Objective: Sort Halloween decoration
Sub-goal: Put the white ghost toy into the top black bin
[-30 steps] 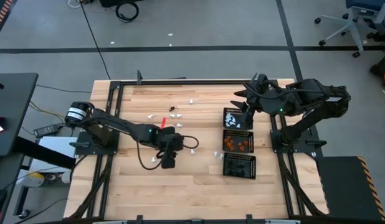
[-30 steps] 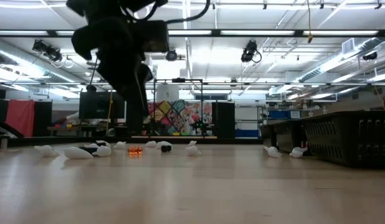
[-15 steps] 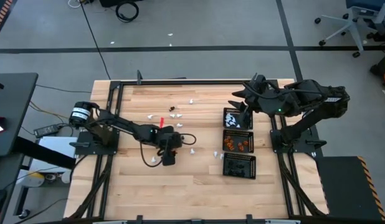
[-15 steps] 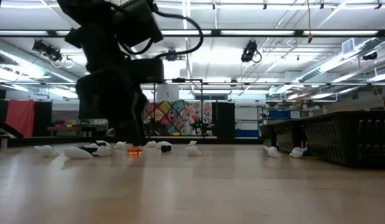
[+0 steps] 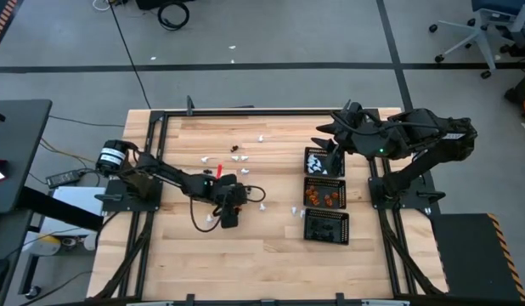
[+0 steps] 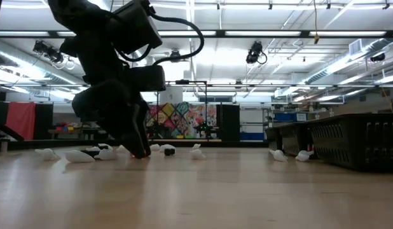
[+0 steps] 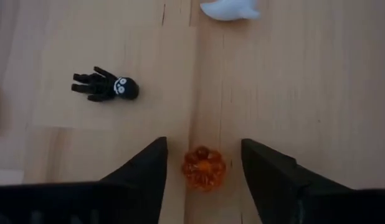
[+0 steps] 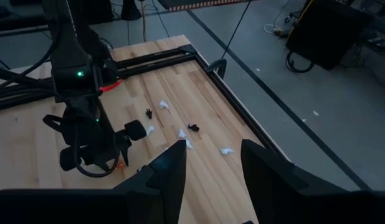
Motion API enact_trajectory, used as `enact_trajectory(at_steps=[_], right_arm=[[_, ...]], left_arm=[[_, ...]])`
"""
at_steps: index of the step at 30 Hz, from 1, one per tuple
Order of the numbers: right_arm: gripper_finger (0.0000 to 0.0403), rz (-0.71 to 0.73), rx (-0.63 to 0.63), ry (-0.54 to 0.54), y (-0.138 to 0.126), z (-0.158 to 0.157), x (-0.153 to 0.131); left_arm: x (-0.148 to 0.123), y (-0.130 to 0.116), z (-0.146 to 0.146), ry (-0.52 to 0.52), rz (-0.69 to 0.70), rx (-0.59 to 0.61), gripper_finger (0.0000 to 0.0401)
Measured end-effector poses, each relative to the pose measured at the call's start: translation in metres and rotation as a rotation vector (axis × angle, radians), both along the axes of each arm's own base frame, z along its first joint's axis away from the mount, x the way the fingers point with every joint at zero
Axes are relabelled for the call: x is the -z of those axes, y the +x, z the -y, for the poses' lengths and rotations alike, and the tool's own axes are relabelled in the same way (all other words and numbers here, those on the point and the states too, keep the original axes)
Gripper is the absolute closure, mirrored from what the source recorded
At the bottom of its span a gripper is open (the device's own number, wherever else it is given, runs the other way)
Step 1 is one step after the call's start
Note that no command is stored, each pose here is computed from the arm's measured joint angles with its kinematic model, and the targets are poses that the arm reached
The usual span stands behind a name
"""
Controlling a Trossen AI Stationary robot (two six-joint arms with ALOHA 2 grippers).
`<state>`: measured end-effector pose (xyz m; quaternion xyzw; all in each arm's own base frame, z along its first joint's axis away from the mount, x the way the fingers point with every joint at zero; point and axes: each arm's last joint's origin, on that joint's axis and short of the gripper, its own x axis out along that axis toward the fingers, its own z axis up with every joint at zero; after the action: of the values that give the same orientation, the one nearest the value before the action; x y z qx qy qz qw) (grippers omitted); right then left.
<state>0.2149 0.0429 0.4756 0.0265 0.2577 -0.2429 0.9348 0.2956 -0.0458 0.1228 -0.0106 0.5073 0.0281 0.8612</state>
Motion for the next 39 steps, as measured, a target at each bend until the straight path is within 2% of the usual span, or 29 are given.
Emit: enact_trajectory(at_steps=[7,13,28,32,35,39], right_arm=[[0.0245,-0.002,-0.002,-0.001,0.000,0.000,0.000],[0.0245,-0.005,-0.006,-0.006,0.000,0.000,0.000],[0.0245,-0.005,-0.007,-0.007,0.000,0.000,0.000],[0.0245,-0.005,-0.007,-0.007,0.000,0.000,0.000],[0.0245,-0.005,-0.007,-0.007,0.000,0.000,0.000],[0.0245,-0.005,-0.006,-0.007,0.000,0.000,0.000]], left_arm=[[0.002,-0.003,0.006,0.008,-0.026,0.003,0.0287],[0.002,-0.002,0.007,-0.038,-0.022,-0.039,0.0343],[-0.002,0.001,0.007,-0.068,0.007,-0.091,0.0372],[-0.016,0.002,0.007,-0.081,0.004,-0.104,0.0368],[-0.038,0.003,0.010,-0.089,0.038,-0.096,0.0368],[-0.051,-0.012,0.017,-0.098,-0.011,-0.112,0.0367]])
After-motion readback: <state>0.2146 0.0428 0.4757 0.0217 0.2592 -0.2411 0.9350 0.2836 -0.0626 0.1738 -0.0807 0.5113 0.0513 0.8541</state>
